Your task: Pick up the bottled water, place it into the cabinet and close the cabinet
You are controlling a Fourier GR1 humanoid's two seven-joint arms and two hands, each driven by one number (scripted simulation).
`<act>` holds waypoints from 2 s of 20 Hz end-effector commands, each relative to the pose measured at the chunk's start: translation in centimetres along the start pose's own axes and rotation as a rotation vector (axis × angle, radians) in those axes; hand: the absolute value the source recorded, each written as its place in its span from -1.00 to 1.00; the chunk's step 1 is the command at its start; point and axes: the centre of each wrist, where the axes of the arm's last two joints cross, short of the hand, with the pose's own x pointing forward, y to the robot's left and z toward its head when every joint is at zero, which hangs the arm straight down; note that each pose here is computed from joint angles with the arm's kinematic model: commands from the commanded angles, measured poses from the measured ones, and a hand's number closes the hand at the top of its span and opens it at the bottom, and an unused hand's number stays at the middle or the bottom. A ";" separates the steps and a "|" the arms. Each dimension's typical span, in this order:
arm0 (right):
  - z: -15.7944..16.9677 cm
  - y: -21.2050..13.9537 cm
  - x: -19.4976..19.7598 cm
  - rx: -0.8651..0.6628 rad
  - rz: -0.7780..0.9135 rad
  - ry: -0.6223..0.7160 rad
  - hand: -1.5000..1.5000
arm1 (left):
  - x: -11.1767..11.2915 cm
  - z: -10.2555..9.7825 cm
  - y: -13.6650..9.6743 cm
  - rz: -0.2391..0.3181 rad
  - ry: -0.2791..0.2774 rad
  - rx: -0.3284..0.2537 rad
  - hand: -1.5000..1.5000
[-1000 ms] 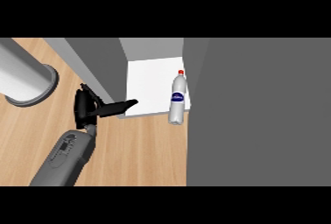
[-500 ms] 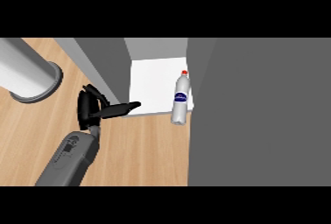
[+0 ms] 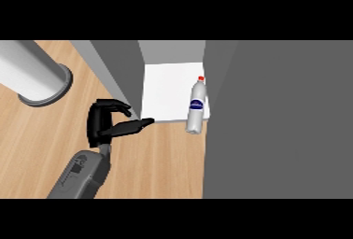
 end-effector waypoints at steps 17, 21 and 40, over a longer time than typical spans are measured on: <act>1.2 1.6 3.1 0.050 0.041 0.034 1.00 | 4.4 12.1 -9.1 0.365 -0.078 -0.454 1.00; 0.5 3.0 3.6 0.143 0.032 0.057 1.00 | 4.1 14.0 -3.5 0.353 -0.067 -0.471 1.00; -1.6 6.4 5.0 0.471 0.040 0.011 1.00 | 7.7 10.9 10.6 0.312 -0.139 -0.416 -1.00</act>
